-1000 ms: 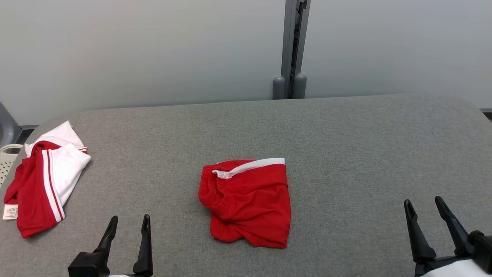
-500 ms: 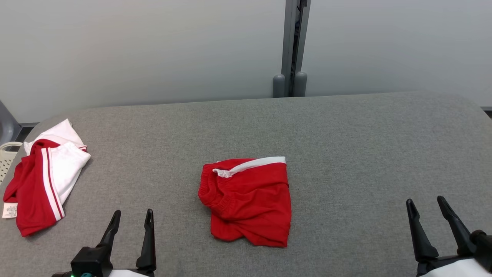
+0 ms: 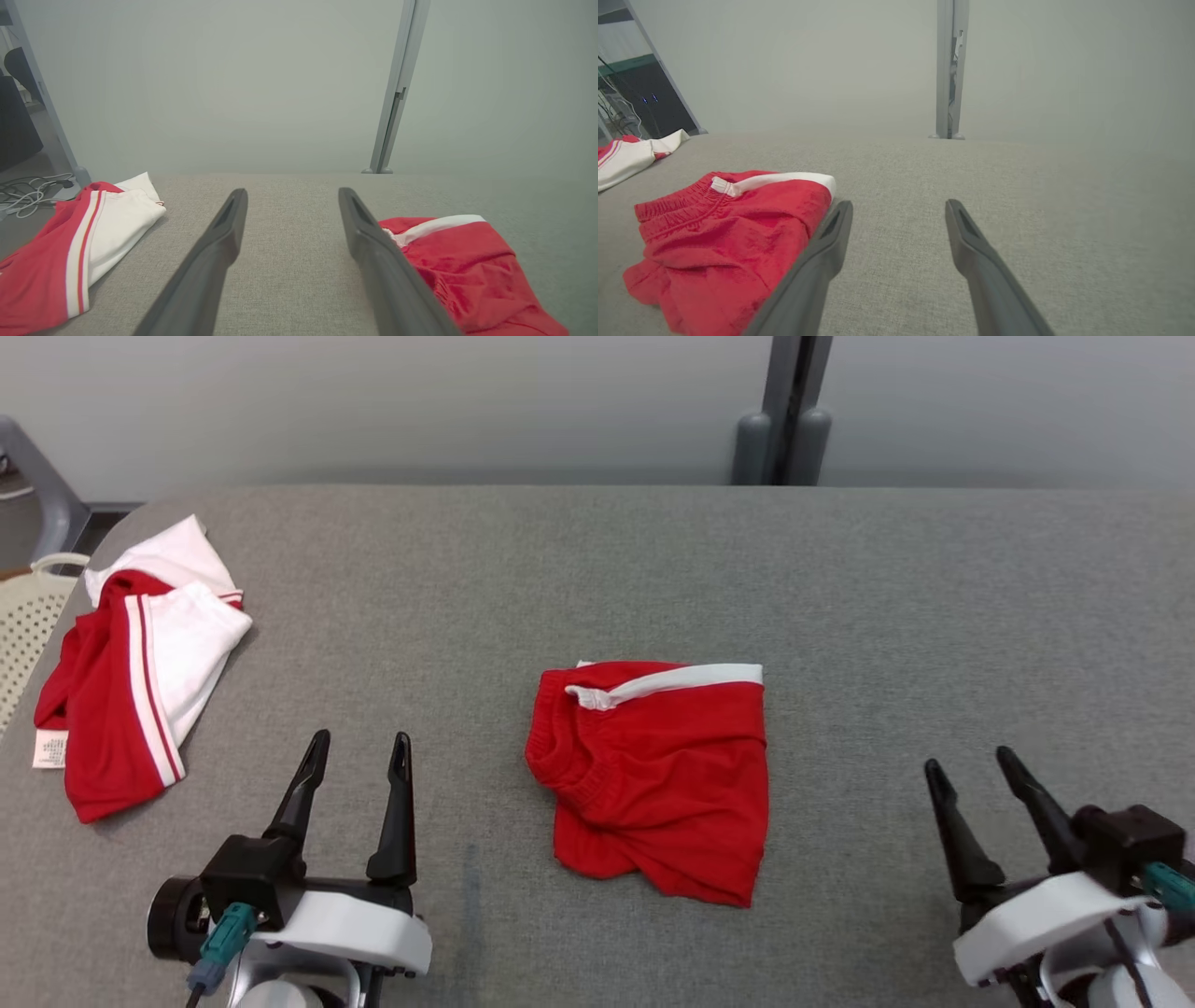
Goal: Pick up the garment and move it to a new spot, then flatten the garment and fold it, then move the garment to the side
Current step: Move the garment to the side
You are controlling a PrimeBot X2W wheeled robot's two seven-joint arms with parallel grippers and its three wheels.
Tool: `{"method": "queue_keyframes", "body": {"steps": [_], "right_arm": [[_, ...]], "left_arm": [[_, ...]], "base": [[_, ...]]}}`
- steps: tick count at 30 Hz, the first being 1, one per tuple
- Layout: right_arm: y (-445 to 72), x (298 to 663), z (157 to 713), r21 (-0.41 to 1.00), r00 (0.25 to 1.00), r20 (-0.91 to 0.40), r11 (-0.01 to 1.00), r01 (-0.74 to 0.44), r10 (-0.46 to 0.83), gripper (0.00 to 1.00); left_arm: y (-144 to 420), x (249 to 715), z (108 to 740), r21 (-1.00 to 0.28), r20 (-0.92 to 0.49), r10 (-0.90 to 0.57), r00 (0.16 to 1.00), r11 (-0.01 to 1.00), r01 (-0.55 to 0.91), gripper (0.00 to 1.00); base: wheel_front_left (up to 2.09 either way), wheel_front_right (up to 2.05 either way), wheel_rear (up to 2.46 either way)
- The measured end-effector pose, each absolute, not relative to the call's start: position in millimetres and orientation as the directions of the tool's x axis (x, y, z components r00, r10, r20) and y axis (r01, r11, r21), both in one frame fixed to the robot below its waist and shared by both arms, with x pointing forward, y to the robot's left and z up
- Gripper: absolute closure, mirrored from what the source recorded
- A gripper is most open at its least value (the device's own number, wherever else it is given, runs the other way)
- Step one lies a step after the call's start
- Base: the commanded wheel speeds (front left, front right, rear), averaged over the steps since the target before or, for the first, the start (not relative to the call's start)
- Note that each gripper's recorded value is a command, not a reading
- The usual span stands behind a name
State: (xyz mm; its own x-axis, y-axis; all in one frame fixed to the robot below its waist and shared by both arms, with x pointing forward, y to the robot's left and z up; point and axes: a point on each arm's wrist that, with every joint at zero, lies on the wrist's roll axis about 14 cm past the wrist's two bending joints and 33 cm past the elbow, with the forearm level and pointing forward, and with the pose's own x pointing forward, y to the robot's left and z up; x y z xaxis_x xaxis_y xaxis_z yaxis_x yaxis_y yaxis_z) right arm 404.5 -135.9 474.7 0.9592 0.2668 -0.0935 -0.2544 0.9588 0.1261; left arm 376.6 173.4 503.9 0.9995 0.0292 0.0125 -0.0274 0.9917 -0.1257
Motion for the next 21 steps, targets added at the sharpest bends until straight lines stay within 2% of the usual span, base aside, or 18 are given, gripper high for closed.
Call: {"method": "queue_keyframes", "body": {"steps": [4,10,21], "right_arm": [[-96.1,415.5,444.9,0.176,0.905,-0.197,0.922,-0.345,0.376,0.0],[-42.5,411.4,405.9,0.276,0.796,-0.315,0.853,-0.444,0.517,0.0],[-13.5,412.5,378.6,0.37,0.676,-0.412,0.79,-0.489,0.611,0.0]], "left_arm": [[176.2,386.5,497.2,-0.125,0.003,0.037,0.999,0.992,-0.036,0.0],[189.0,389.3,482.7,-0.124,-0.029,0.083,0.996,0.989,-0.086,0.0],[203.0,393.3,471.0,-0.119,-0.052,0.128,0.99,0.984,-0.133,0.0]], "base": [[0.0,0.0,0.0],[0.0,0.0,0.0],[0.0,0.0,0.0]]}}
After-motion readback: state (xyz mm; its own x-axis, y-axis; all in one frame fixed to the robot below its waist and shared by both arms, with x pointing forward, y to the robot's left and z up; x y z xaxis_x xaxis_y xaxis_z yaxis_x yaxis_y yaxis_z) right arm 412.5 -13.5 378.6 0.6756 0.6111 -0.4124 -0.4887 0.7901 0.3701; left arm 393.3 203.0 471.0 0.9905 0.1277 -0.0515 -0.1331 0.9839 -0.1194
